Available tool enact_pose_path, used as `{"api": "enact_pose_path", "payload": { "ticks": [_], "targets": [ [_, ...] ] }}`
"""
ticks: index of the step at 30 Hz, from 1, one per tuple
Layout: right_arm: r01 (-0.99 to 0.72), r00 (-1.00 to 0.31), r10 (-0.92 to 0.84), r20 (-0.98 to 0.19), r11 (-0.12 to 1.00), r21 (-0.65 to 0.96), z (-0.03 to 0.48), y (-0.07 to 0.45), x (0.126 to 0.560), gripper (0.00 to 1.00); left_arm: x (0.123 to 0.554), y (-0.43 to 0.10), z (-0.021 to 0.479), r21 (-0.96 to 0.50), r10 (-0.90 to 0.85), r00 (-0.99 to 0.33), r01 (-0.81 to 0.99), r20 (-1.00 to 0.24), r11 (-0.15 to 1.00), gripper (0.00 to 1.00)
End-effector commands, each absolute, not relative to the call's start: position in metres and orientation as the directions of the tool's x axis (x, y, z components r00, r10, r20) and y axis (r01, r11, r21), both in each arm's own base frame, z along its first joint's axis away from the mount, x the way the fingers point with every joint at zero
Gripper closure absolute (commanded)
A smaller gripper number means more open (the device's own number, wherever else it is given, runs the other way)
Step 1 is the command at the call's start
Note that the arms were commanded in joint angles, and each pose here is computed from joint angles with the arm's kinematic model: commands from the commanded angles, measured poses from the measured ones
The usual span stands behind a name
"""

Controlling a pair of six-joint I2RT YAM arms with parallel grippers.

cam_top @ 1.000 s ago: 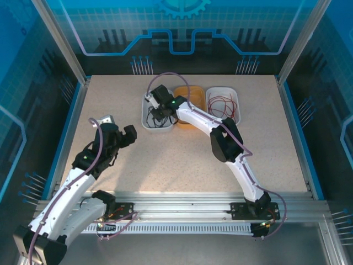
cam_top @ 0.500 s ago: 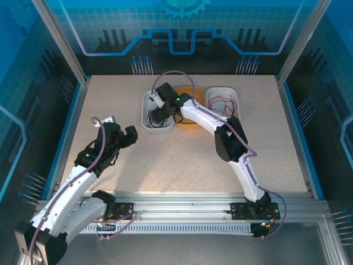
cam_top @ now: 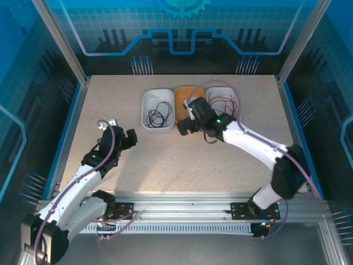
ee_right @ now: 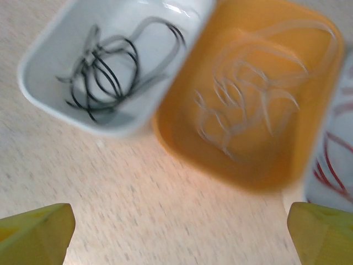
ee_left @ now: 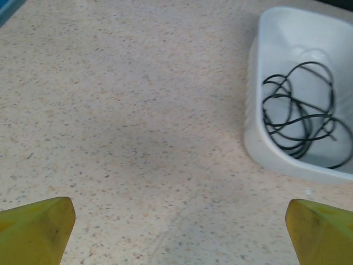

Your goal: Untangle the cables

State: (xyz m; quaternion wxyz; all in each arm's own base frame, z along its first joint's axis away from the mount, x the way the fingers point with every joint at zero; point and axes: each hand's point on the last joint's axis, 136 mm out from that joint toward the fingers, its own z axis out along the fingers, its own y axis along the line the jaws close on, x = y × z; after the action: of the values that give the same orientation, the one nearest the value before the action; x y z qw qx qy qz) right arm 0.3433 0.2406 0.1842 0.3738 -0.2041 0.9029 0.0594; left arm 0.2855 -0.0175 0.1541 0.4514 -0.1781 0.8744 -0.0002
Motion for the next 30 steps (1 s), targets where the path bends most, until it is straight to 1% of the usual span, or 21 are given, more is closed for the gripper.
{"api": "enact_pose_path", "payload": {
  "ticks": [1, 6, 8, 11, 14, 19, 23, 25, 30],
  "targets": [
    [-0.224, -0.622, -0.207, -0.755, 0.971, -0.082, 0.194, 0.184, 0.334, 0.00, 0.294, 0.002, 0.162, -0.117, -0.278, -0.436, -0.360, -0.856, 0.925, 0.01],
    [-0.081, -0.580, -0.129, -0.805, 0.992, -0.101, 0.185, 0.117, 0.307, 0.00, 0.293, 0.020, 0.153, -0.077, -0.250, -0.377, -0.419, -0.892, 0.905, 0.01],
    [-0.046, -0.552, -0.096, -0.828, 0.995, -0.085, 0.183, 0.099, 0.300, 0.00, 0.293, 0.023, 0.154, -0.070, -0.239, -0.361, -0.424, -0.901, 0.903, 0.01],
    [-0.015, -0.498, -0.101, -0.861, 0.994, -0.108, 0.182, 0.078, 0.295, 0.00, 0.295, 0.023, 0.158, -0.051, -0.204, -0.340, -0.409, -0.918, 0.911, 0.01],
    [0.009, -0.446, -0.121, -0.887, 0.990, -0.140, 0.184, 0.062, 0.289, 0.00, 0.299, 0.022, 0.156, -0.033, -0.165, -0.326, -0.376, -0.931, 0.926, 0.01],
    [0.029, -0.356, -0.149, -0.922, 0.985, -0.171, 0.185, 0.044, 0.282, 0.00, 0.310, 0.014, 0.148, -0.050, -0.150, -0.309, -0.309, -0.939, 0.950, 0.01],
    [0.035, -0.242, -0.134, -0.961, 0.989, -0.146, 0.188, 0.036, 0.276, 0.00, 0.318, 0.006, 0.137, -0.046, -0.126, -0.329, -0.241, -0.936, 0.969, 0.01],
    [0.055, -0.229, -0.098, -0.968, 0.992, -0.113, 0.183, 0.028, 0.275, 0.00, 0.321, 0.004, 0.131, -0.055, -0.123, -0.321, -0.215, -0.939, 0.975, 0.01],
    [0.060, -0.244, -0.039, -0.969, 0.997, -0.055, 0.162, 0.017, 0.284, 0.00, 0.326, 0.005, 0.126, -0.059, -0.111, -0.296, -0.179, -0.949, 0.982, 0.01]
  ]
}}
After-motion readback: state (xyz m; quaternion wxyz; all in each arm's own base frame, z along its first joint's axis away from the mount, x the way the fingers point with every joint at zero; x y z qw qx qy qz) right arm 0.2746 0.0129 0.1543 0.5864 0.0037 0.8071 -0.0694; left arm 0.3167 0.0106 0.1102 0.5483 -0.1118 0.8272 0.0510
